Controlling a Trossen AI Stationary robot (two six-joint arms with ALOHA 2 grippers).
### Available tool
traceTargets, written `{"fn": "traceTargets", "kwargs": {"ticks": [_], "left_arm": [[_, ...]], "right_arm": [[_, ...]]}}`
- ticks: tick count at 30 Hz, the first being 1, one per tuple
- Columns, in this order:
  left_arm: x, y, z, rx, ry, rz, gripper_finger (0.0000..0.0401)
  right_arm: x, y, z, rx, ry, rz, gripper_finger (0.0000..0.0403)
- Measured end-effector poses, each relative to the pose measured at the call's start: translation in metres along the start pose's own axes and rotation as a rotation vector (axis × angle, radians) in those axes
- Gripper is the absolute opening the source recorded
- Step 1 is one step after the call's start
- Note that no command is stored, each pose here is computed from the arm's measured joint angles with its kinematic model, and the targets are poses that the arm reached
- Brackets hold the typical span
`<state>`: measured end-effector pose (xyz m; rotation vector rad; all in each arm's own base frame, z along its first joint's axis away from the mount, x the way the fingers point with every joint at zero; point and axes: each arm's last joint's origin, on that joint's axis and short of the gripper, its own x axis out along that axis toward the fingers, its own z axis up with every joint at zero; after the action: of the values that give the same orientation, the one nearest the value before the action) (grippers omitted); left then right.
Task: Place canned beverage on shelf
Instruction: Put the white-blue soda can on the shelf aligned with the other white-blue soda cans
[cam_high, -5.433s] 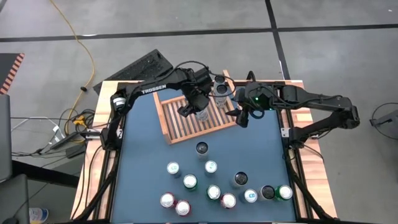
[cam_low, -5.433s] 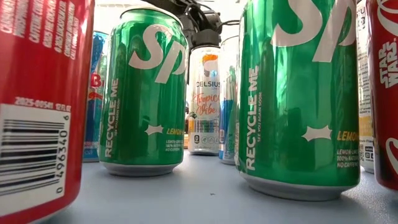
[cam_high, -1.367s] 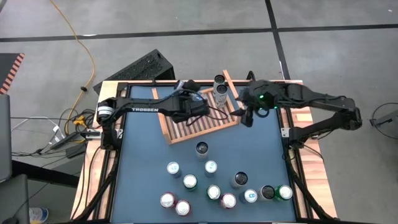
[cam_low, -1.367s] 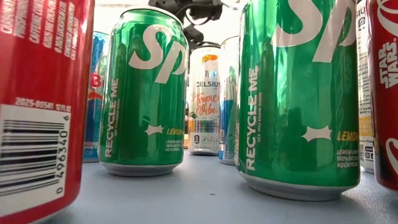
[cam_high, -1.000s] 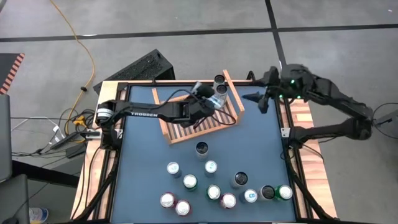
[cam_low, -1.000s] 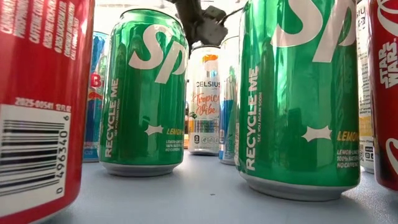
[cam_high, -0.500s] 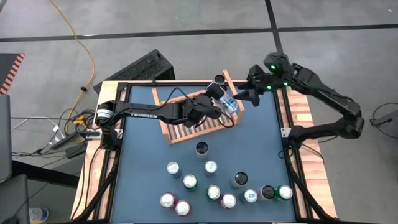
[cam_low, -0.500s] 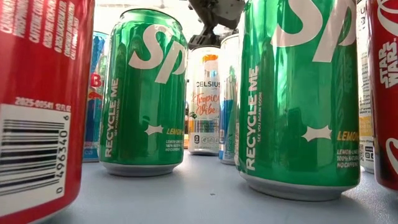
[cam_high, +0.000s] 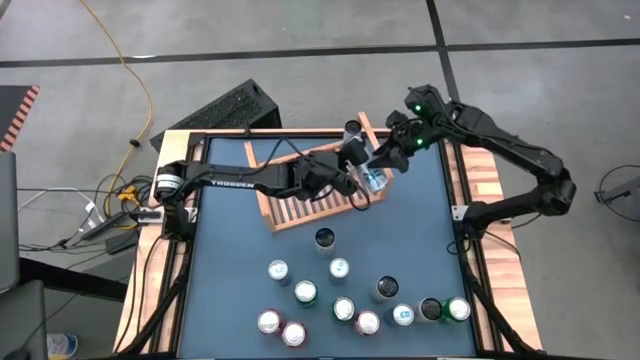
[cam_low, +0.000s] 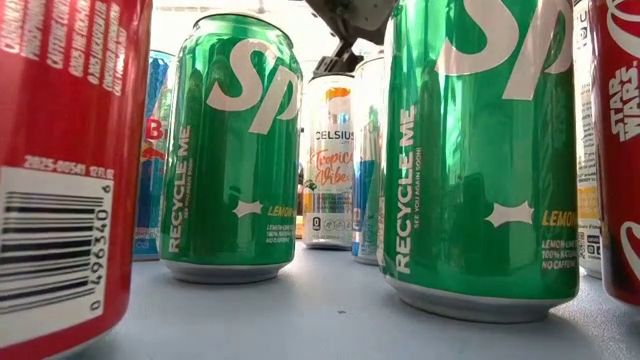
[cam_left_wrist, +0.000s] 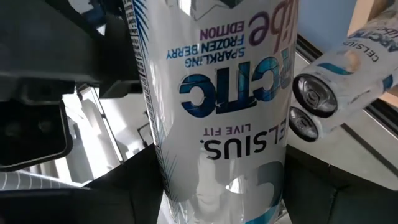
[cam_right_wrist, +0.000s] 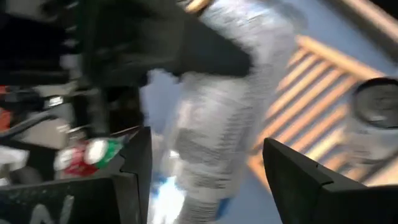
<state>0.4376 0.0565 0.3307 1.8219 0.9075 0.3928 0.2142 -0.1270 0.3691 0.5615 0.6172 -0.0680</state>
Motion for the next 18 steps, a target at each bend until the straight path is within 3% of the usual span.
{"fn": "traceTargets", "kwargs": {"ticks": [18], "left_arm": [[0.0048,0.0033,-0.0055,0.033,-0.030,0.053,0.0240]], "right_arm": [[0.0025,0.0030,-0.0008,-0.020,0.010,0.006,0.0282]]}}
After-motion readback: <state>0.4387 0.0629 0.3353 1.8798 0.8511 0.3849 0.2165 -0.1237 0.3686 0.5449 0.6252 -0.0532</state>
